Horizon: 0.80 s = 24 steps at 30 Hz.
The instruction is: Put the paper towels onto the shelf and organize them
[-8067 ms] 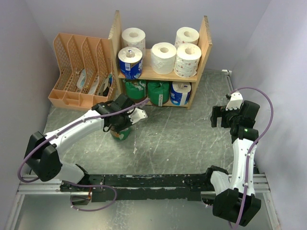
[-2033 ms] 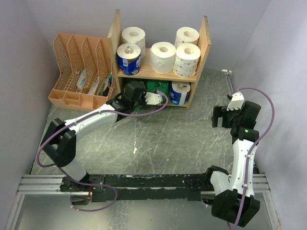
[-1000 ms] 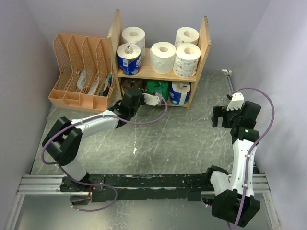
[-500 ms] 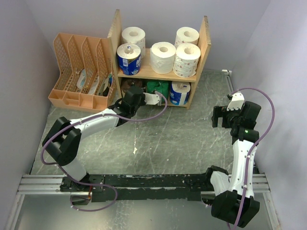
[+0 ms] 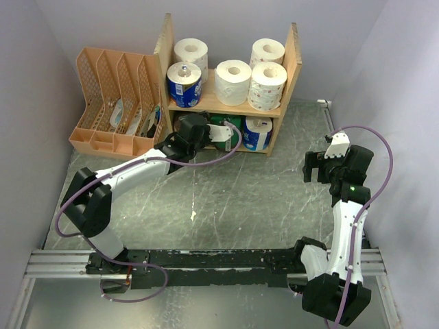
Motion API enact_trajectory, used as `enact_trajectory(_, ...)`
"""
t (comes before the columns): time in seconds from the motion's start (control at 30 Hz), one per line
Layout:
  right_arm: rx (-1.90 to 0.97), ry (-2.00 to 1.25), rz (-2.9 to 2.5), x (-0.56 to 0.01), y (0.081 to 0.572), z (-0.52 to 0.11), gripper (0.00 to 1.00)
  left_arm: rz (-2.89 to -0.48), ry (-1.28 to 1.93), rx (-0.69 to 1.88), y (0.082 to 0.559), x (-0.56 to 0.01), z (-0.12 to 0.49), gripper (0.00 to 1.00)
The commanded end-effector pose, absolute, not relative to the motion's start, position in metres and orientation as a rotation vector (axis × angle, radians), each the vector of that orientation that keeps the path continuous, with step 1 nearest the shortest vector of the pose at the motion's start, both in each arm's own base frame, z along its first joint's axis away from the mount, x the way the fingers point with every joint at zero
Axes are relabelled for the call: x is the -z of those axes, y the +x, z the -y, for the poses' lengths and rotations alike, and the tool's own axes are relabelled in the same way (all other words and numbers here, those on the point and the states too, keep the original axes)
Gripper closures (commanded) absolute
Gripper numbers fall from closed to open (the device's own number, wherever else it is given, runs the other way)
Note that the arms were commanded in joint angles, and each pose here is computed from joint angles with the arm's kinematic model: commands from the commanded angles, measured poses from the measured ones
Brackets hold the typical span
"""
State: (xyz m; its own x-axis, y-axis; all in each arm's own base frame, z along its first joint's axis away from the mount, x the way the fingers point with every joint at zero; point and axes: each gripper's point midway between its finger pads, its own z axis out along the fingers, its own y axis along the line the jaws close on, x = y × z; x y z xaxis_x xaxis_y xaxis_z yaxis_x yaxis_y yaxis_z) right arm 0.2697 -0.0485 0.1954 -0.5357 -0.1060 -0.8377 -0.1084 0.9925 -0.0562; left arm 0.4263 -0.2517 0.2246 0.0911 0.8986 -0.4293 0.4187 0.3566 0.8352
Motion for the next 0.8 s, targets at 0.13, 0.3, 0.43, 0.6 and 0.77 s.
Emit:
enact_trajectory(0.13,0.004,-0.155,-2.122,-0.198,0.268,0.050,0.00,-1.529,1.265,-0.461,0.403,-0.246,0.262,0.24)
enact_trajectory(0.3,0.001,-0.158,-2.120,-0.199,0.269,0.049,0.00,-1.611,1.344,-0.304,0.369,-0.250,0.265,0.24)
enact_trajectory(0.43,-0.031,-0.157,-2.135,-0.193,0.270,0.047,0.00,-1.653,1.406,-0.093,0.331,-0.274,0.272,0.20)
enact_trajectory(0.6,-0.014,-0.090,-2.160,-0.186,0.276,0.055,0.00,-1.628,1.432,0.042,0.295,-0.322,0.274,0.00)
enact_trajectory(0.77,0.021,-0.026,-2.159,-0.184,0.278,0.063,0.00,-1.542,1.201,0.038,0.292,-0.423,0.255,0.00)
